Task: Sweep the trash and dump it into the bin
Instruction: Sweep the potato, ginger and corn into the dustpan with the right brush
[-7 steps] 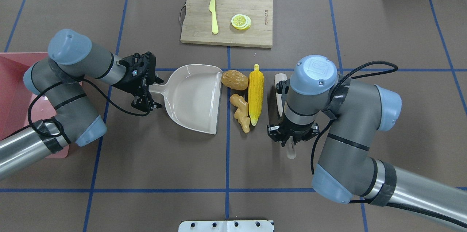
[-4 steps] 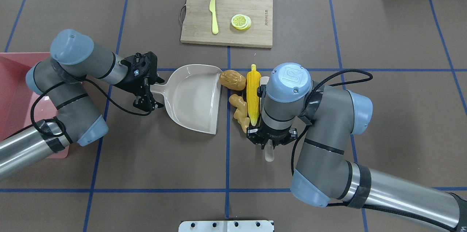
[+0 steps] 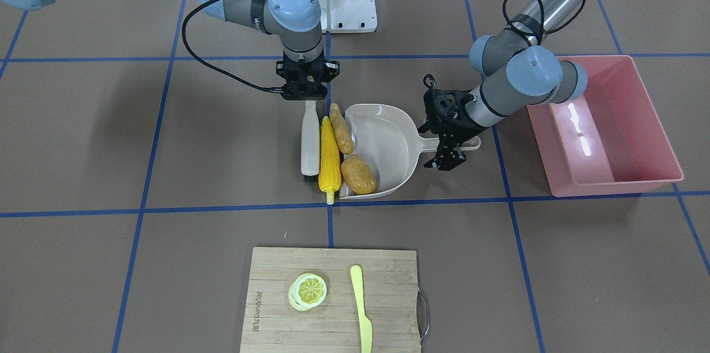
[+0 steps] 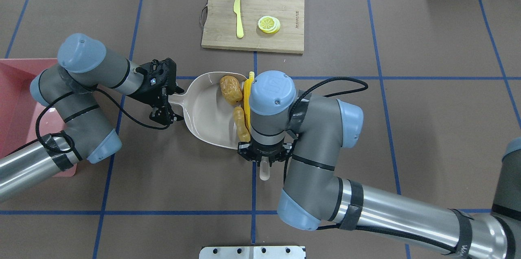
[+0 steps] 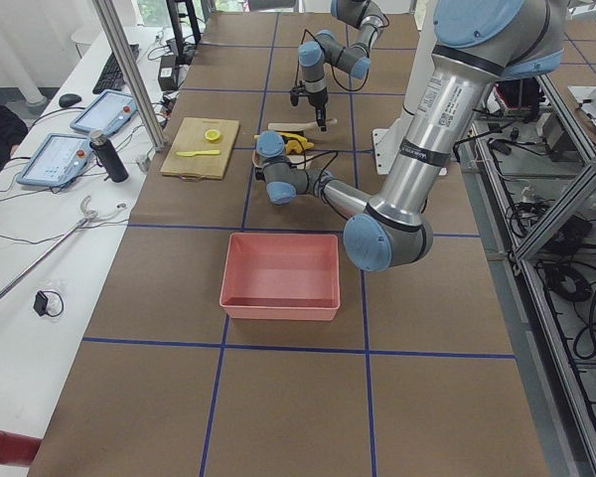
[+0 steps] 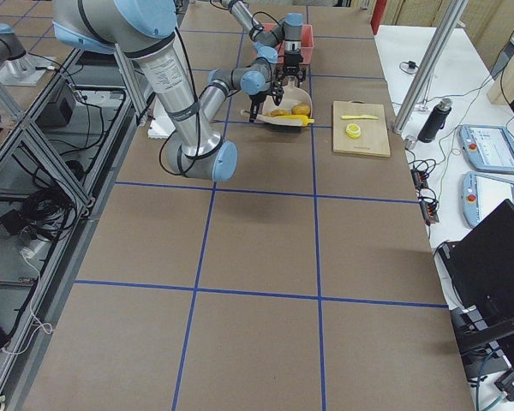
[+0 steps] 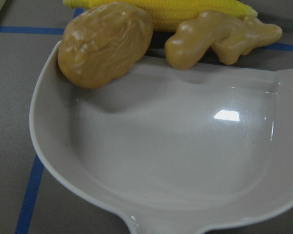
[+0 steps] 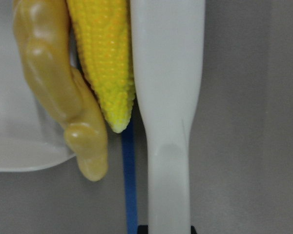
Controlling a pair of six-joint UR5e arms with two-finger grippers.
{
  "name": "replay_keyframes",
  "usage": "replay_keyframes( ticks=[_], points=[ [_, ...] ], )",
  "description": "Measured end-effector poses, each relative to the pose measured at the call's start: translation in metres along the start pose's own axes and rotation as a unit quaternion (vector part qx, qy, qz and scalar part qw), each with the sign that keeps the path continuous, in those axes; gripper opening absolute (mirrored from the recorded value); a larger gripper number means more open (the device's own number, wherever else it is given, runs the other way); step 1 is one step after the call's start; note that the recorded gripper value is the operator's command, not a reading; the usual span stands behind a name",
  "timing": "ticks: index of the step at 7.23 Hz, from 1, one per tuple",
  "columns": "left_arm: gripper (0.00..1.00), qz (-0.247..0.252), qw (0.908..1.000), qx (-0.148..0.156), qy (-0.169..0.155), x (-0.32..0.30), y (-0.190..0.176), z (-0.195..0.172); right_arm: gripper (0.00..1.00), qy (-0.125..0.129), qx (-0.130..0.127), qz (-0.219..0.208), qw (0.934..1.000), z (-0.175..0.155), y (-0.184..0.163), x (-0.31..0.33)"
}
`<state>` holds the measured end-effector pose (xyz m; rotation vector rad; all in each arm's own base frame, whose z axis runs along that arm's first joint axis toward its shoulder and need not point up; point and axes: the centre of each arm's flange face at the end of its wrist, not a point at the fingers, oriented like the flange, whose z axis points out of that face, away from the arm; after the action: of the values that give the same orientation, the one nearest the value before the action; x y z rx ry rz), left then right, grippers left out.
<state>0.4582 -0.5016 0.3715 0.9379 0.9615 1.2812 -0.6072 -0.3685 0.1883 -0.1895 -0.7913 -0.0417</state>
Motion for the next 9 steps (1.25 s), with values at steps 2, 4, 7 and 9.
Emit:
replay_keyframes(
  ticks=[2,4,7,9],
  points=[
    [0.86,0.000,1.0000,0.000,0.000,0.000,0.000,0.000,0.00,-0.004,-0.001,0.000,1.0000,-0.004,0.005,-0.041],
    [0.86,-0.001,1.0000,-0.001,0.000,0.000,0.000,0.001,0.00,-0.014,-0.002,-0.002,0.9999,-0.014,0.014,-0.068],
    [0.86,-0.001,1.0000,-0.002,0.001,0.000,0.001,0.001,0.00,-0.017,-0.004,-0.006,0.9998,-0.020,0.014,-0.102],
    [0.86,-0.002,1.0000,-0.003,0.001,0.000,0.001,0.002,0.00,-0.022,-0.004,-0.010,0.9997,-0.029,0.004,-0.097]
  ],
)
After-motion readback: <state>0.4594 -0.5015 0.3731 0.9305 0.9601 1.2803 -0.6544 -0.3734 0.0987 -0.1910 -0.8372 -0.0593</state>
